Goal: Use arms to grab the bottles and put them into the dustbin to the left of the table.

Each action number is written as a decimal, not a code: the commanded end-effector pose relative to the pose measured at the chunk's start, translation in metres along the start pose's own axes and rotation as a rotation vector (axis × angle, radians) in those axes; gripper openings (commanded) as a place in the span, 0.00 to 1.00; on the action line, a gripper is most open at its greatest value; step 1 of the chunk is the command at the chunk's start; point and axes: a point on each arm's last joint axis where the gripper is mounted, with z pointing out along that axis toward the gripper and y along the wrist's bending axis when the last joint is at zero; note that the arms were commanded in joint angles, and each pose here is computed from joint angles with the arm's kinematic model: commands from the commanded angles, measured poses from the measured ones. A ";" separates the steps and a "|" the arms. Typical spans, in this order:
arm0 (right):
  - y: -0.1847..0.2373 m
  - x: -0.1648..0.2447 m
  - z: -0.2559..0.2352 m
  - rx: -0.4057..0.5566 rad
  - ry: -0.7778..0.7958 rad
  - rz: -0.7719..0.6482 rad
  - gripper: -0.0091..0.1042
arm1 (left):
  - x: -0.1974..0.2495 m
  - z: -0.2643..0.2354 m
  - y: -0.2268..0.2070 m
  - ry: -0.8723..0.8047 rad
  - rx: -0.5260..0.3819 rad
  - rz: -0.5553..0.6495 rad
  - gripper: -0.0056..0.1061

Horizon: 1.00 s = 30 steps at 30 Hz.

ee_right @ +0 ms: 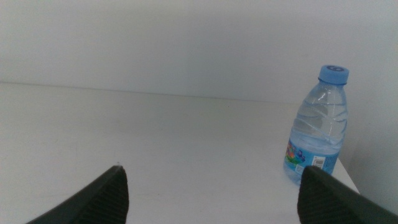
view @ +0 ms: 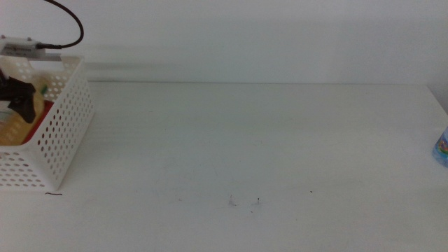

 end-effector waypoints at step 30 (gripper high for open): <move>-0.001 0.000 0.000 0.010 -0.014 -0.010 0.90 | 0.152 -0.208 -0.216 -0.804 0.270 0.394 0.89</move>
